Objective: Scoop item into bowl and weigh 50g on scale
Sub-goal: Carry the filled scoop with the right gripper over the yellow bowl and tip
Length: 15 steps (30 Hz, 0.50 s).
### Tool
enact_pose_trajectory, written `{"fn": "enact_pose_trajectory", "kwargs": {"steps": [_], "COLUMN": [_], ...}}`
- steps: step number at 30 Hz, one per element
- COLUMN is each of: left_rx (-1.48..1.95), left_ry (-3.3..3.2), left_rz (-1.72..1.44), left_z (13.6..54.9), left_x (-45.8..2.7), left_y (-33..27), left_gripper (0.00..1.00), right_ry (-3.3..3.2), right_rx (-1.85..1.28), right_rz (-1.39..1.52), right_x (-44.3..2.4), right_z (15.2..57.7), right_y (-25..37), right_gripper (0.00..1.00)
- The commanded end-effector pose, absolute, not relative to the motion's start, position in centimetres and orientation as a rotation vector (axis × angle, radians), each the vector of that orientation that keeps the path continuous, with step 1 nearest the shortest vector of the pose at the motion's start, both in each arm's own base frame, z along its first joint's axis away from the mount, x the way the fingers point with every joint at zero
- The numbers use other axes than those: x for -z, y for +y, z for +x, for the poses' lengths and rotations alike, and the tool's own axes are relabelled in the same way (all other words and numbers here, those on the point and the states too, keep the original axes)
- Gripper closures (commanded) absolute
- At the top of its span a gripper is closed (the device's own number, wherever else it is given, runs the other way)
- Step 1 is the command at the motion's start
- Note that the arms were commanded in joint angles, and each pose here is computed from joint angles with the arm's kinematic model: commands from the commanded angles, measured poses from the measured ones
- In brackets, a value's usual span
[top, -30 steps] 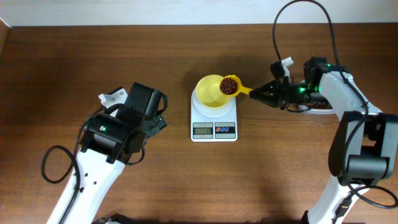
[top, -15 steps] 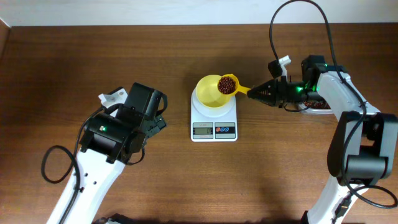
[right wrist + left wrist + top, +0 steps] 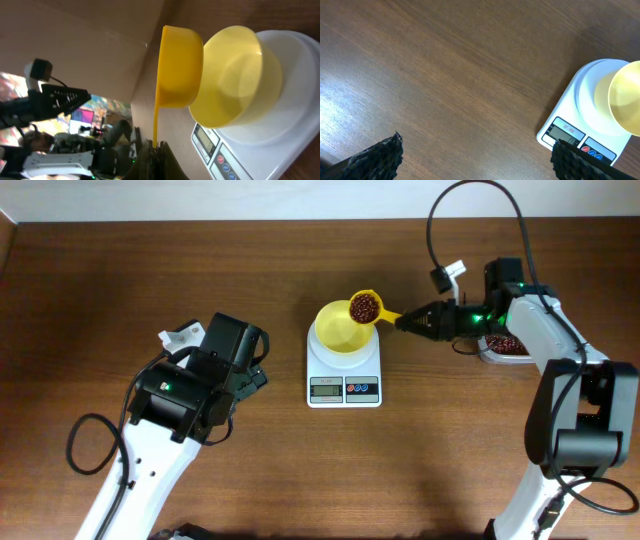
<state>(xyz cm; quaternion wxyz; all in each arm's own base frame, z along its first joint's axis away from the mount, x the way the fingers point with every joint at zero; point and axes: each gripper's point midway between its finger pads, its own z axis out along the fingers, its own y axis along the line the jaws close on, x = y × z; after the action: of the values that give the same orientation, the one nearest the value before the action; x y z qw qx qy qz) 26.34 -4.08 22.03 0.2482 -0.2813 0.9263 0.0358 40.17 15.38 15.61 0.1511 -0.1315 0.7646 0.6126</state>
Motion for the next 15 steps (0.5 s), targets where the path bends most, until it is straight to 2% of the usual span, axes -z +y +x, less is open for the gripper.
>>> {"fn": "enact_pose_trajectory", "kwargs": {"steps": [1, 15], "left_rx": [-0.099, -0.099], "left_ry": [2.508, 2.508], "left_rz": [-0.771, -0.771], "left_z": [26.3, 26.3], "left_x": [-22.4, -22.4], "left_y": [-3.8, -3.8], "left_gripper": [0.01, 0.01], "right_ry": [2.22, 2.203], "right_rx": [-1.717, -1.596], "right_rz": [-0.479, -0.591], "right_x": [-14.4, -13.6], "right_z": [39.8, 40.7], "right_y": [17.4, 18.5], "right_gripper": [0.96, 0.96]}}
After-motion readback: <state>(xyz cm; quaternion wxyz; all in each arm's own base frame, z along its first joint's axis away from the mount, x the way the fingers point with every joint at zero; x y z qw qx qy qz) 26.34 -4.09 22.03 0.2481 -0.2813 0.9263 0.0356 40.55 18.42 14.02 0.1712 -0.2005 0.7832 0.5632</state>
